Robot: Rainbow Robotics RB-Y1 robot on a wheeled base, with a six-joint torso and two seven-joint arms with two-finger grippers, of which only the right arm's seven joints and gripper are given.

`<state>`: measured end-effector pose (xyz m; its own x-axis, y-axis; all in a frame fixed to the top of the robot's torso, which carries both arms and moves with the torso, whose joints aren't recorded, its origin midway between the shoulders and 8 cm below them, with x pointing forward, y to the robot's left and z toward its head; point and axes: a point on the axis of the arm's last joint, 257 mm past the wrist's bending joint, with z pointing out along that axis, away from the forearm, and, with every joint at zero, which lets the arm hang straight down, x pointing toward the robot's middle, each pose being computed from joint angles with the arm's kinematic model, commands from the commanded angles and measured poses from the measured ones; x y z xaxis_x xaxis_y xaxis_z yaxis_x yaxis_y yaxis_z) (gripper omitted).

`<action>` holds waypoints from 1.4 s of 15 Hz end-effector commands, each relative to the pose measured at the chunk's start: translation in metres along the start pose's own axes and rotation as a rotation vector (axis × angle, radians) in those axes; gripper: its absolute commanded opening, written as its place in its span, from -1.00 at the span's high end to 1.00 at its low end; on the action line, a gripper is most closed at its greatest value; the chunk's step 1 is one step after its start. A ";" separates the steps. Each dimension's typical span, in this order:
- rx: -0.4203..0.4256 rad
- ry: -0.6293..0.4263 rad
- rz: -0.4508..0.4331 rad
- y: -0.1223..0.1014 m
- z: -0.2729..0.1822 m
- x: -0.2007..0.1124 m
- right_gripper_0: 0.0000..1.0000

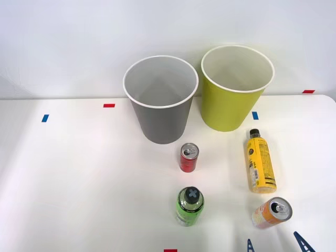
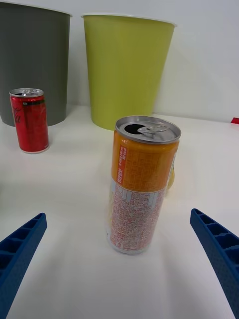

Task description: Put cans in the gray bin, plastic bottles in the light green bin

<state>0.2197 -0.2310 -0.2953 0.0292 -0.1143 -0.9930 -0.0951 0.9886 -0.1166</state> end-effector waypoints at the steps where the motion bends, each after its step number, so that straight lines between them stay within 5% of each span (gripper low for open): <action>1: 0.000 0.000 0.000 0.000 0.000 0.000 -1.00; 21: 0.000 0.000 0.000 0.000 0.000 0.000 -1.00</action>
<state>0.2197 -0.2310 -0.2953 0.0292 -0.1143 -0.9930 -0.0951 0.9886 -0.1166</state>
